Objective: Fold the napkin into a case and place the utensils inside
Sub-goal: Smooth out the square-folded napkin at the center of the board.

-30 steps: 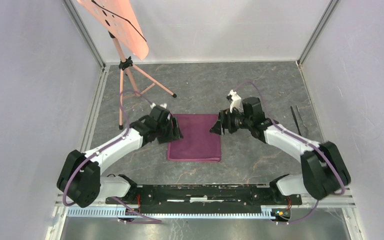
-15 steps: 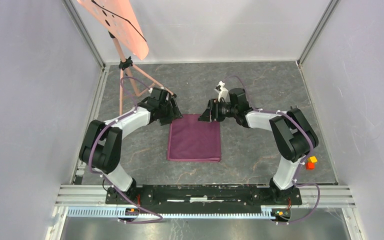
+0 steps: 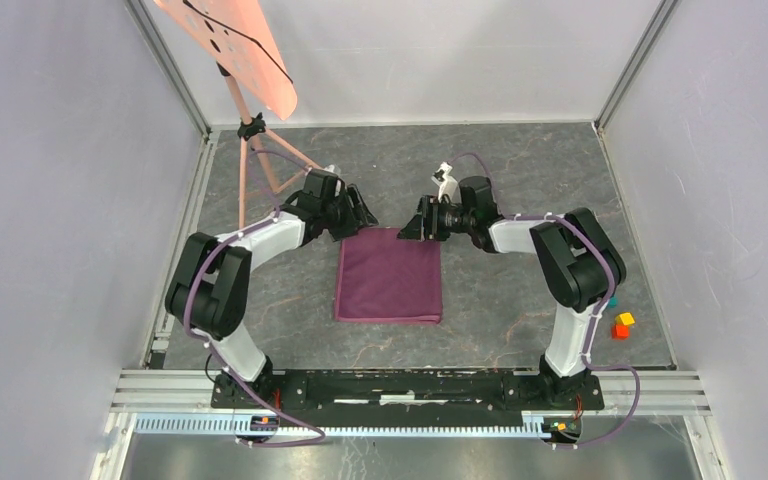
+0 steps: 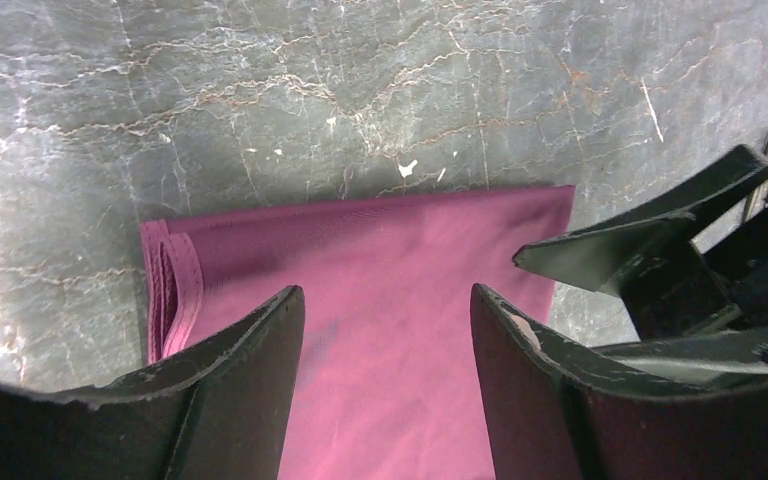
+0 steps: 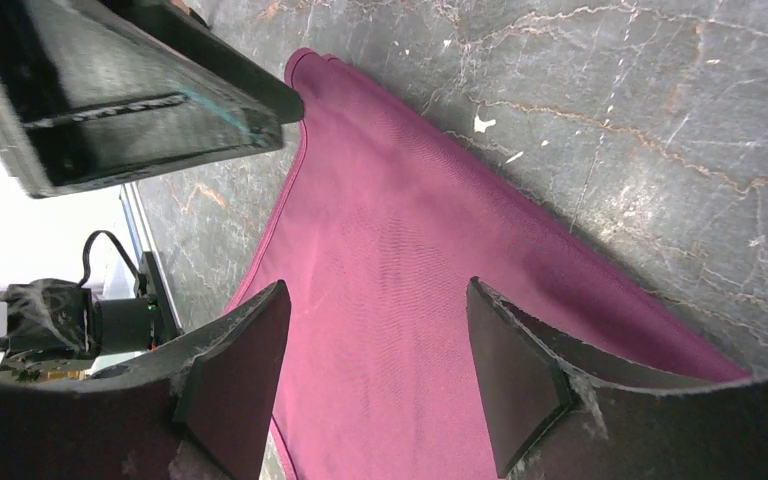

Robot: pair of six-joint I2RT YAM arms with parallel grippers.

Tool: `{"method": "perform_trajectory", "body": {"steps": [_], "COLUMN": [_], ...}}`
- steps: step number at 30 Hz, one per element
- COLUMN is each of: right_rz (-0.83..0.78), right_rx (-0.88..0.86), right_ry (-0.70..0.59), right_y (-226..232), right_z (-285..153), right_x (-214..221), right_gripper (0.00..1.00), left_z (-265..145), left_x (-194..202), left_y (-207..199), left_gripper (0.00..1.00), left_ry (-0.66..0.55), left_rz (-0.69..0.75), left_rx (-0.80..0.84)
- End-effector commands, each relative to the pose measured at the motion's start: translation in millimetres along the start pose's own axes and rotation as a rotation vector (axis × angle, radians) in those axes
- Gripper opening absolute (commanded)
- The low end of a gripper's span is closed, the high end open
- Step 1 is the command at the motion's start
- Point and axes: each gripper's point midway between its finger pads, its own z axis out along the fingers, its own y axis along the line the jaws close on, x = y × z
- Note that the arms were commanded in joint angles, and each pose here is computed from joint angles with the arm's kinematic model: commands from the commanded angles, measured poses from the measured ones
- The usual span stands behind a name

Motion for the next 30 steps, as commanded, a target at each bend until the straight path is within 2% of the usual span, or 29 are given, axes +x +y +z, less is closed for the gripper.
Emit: {"method": "perform_trajectory", "body": {"steps": [1, 9, 16, 19, 25, 30], "right_rz": [-0.020, 0.003, 0.016, -0.020, -0.090, -0.052], "right_rx": [-0.040, 0.010, 0.117, 0.105, 0.055, -0.039], "right_ry": [-0.034, -0.026, 0.001, 0.004, -0.029, -0.044], "right_y": [3, -25, -62, -52, -15, 1], "right_z": [-2, -7, -28, -31, -36, -18], "right_x": [-7, 2, 24, 14, -20, -22], "right_gripper": [0.71, 0.71, 0.71, 0.71, 0.72, 0.72], "left_z": [15, 32, 27, 19, -1, 6], "left_x": [-12, -6, 9, 7, -12, -18], "left_y": [-13, 29, 64, 54, 2, -7], "left_gripper": [0.69, 0.69, 0.69, 0.70, 0.72, 0.72], "left_ry": [-0.022, -0.011, -0.007, 0.001, 0.008, 0.011], "left_rz": [-0.019, -0.029, -0.035, -0.025, -0.005, -0.039], "left_rx": [0.057, -0.065, -0.162, -0.128, 0.045, 0.081]}}
